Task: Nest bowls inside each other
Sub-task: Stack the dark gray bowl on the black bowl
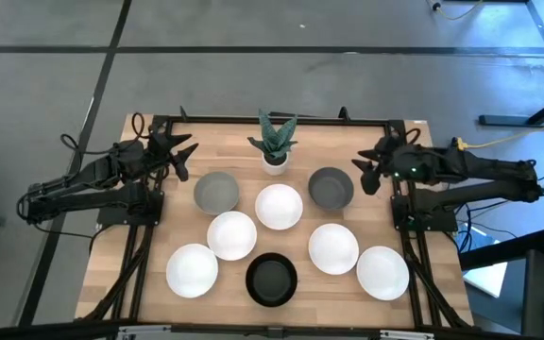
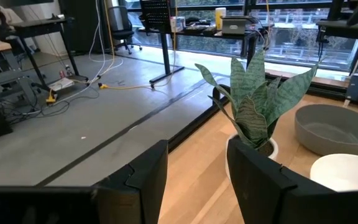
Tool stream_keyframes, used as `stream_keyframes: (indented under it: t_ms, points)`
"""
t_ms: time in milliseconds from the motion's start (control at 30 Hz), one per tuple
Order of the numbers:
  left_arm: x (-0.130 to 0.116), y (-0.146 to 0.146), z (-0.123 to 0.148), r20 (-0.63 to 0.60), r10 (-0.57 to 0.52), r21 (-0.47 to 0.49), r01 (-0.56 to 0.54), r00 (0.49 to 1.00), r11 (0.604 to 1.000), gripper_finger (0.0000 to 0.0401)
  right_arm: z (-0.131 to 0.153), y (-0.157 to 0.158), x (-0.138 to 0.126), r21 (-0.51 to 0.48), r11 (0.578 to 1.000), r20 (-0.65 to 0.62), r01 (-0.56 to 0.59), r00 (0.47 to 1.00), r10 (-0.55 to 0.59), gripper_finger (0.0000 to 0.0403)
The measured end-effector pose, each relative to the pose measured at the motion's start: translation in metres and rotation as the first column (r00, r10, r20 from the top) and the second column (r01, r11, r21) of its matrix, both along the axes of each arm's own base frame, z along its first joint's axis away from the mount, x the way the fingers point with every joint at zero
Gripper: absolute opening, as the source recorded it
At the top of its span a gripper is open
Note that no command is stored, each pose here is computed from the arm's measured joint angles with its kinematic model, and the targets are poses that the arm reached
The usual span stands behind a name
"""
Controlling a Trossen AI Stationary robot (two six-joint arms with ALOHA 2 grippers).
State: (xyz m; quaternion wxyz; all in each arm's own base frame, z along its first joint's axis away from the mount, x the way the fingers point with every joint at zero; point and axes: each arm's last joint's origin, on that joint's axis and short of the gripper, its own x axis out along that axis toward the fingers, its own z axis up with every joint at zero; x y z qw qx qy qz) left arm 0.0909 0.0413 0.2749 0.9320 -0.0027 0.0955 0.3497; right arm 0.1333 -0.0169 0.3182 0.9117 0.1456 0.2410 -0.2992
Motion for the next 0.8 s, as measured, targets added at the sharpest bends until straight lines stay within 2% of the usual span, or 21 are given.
stream_keyframes:
  t_ms: [167,400,533,800]
  points:
    - [0.0,0.0,0.0,0.0,0.0,-0.001,0.0,1.0,1.0,0.0161,-0.008,-0.005,0.006,0.088,0.99,-0.061,0.112,0.992,-0.107,0.0168]
    - [0.0,0.0,0.0,0.0,-0.001,-0.001,0.001,1.0,1.0,0.0161,-0.026,-0.011,0.012,0.178,0.942,-0.196,0.285,0.948,-0.25,0.0168]
    - [0.0,0.0,0.0,-0.002,-0.001,-0.001,0.001,1.0,1.0,0.0161,-0.034,-0.013,0.024,0.211,0.929,-0.242,0.304,0.937,-0.251,0.0168]
    - [0.0,0.0,-0.001,-0.005,-0.001,-0.003,0.001,1.0,1.0,0.0161,-0.058,-0.015,0.05,0.202,0.915,-0.389,0.349,0.886,-0.252,0.0168]
